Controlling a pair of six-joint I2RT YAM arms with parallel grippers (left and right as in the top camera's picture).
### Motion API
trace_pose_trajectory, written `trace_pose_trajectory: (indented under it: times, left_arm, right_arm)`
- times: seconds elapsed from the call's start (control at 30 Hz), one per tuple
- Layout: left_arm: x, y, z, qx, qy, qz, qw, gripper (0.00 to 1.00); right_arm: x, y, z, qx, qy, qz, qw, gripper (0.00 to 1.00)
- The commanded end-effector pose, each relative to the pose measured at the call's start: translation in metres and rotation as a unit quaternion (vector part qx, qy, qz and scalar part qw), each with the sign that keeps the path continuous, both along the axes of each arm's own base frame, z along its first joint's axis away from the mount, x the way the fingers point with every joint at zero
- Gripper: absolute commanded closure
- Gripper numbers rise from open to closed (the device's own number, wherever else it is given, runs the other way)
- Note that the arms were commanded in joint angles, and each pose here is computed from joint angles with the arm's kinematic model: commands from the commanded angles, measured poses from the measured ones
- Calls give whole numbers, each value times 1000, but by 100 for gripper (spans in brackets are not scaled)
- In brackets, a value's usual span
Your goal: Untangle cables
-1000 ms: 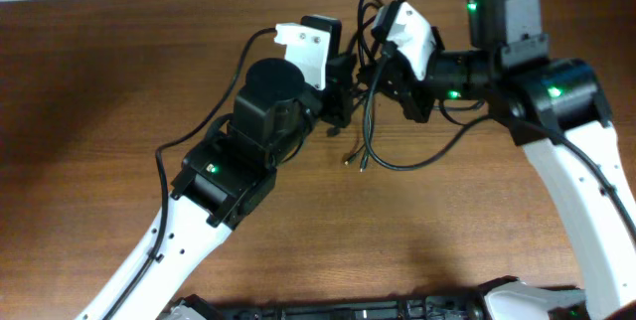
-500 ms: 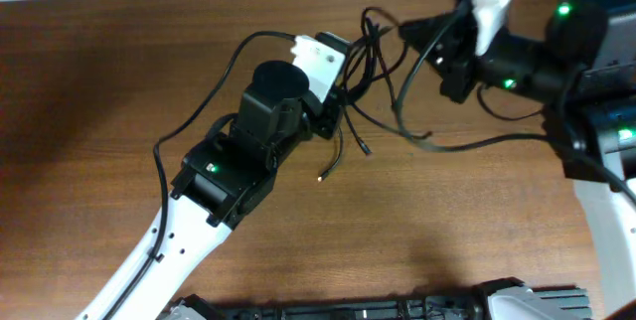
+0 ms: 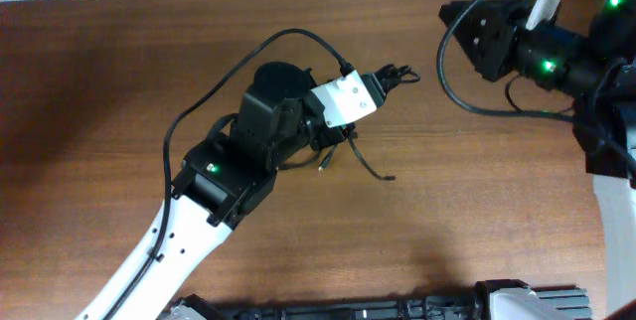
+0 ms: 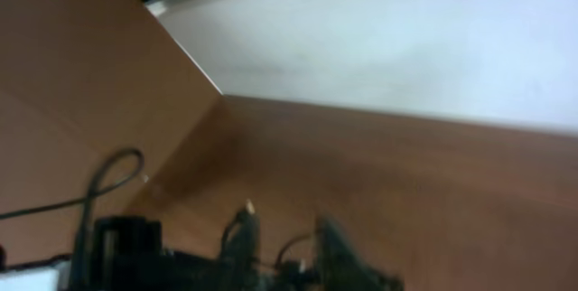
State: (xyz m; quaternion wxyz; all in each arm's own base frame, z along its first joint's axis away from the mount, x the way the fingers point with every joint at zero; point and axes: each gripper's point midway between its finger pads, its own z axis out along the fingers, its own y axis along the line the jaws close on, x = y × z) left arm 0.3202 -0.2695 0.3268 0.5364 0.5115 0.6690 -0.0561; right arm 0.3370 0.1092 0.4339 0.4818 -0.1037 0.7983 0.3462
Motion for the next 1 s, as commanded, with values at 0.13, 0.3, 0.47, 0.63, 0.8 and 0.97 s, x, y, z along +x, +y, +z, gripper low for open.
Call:
trace_pose_trajectory:
  times: [0.13, 0.3, 0.47, 0.63, 0.8, 0.97]
  left_arm:
    - [8, -9, 40, -46, -69, -11, 996, 100]
    - [-4, -21, 42, -62, -61, -57, 995, 100]
    - [-27, -40, 55, -97, -63, -141, 983, 100]
    - [-37, -46, 58, -108, -59, -174, 977, 100]
    - [-45, -49, 54, -108, -45, -196, 974, 100]
    - [-57, -54, 56, -117, -38, -229, 966, 100]
  right_arm:
    - [-18, -11, -32, -133, -20, 30, 991, 29]
    - [-14, -21, -42, -218, -57, 40, 974, 26]
    - [-21, -18, -52, -260, -79, 88, 958, 25]
    - [-22, -13, -49, -257, -92, 101, 957, 25]
    - [-21, -9, -42, -249, -112, 108, 956, 26]
    - [-24, -1, -35, -227, -127, 128, 957, 26]
